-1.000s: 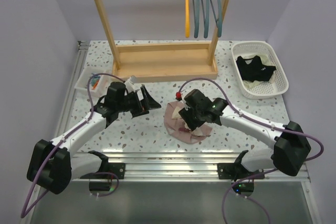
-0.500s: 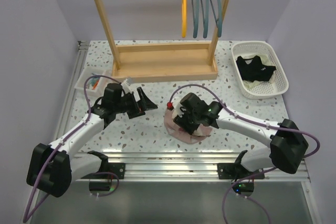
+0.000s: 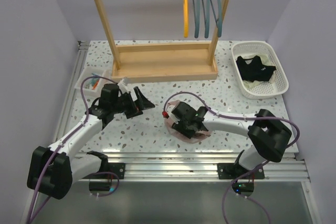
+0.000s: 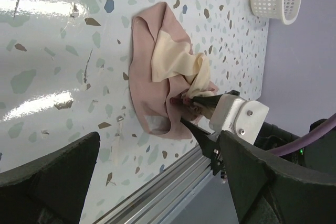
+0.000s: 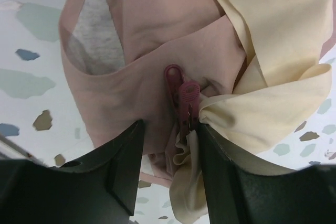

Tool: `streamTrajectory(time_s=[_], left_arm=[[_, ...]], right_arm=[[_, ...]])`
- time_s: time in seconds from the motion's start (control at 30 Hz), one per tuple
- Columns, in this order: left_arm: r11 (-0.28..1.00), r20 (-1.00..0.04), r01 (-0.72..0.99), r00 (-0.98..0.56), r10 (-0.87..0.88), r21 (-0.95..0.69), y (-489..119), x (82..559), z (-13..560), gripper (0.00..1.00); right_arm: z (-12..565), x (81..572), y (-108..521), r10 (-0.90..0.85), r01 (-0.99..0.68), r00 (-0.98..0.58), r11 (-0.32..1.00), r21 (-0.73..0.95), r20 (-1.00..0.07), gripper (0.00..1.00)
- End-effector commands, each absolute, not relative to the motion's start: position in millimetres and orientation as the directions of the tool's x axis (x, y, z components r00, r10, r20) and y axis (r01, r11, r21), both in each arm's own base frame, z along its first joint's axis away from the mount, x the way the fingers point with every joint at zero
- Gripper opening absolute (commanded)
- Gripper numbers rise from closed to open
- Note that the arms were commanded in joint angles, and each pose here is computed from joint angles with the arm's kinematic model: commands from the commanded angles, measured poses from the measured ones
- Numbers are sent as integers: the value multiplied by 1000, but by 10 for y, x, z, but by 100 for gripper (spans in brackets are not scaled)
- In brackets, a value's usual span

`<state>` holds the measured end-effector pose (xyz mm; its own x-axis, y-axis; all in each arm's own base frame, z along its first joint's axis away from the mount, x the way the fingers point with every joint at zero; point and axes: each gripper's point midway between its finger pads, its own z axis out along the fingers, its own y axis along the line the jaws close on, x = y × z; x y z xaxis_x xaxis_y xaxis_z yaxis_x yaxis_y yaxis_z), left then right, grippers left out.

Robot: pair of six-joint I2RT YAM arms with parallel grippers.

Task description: Remove the underwear clipped to the hanger

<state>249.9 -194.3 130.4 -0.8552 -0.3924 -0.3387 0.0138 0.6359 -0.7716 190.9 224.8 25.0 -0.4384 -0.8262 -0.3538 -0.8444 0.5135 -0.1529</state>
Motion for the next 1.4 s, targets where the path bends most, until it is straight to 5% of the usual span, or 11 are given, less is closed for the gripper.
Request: streamTrajectory(time_s=[0.0,0.17,0.47,0.93,1.27,1.37], left_arm=[[628,-350,37,-855,-382,-777,-1921,2458,1315,100],[625,-351,39,-854,-385,-780,-1916,2457,1332,100],[609,-345,62,-868,-359,-790,-1955,2407,1374,100],[565,-306,116,-918,-254,-817,-2114,2408,1351,100],[220,-147,79,-937,-316,-972,-2419,2456,1902,100],[202,-198,145,-941,-275,-969,-2455,2474,1997,100]], right_arm=[[329,2212,2269,-798,-780,-445,568,-261,-407,49],[338,2273,2423,-777,-787,-463,581,-205,-426,37],[1019,2193,2731,-666,-809,-460,588,-33,-587,1],[1276,2107,2872,-688,-849,-452,527,37,-567,0],[1434,1943,3079,-638,-875,-446,459,155,-628,0],[1490,1859,3152,-626,-874,-469,433,223,-623,0]])
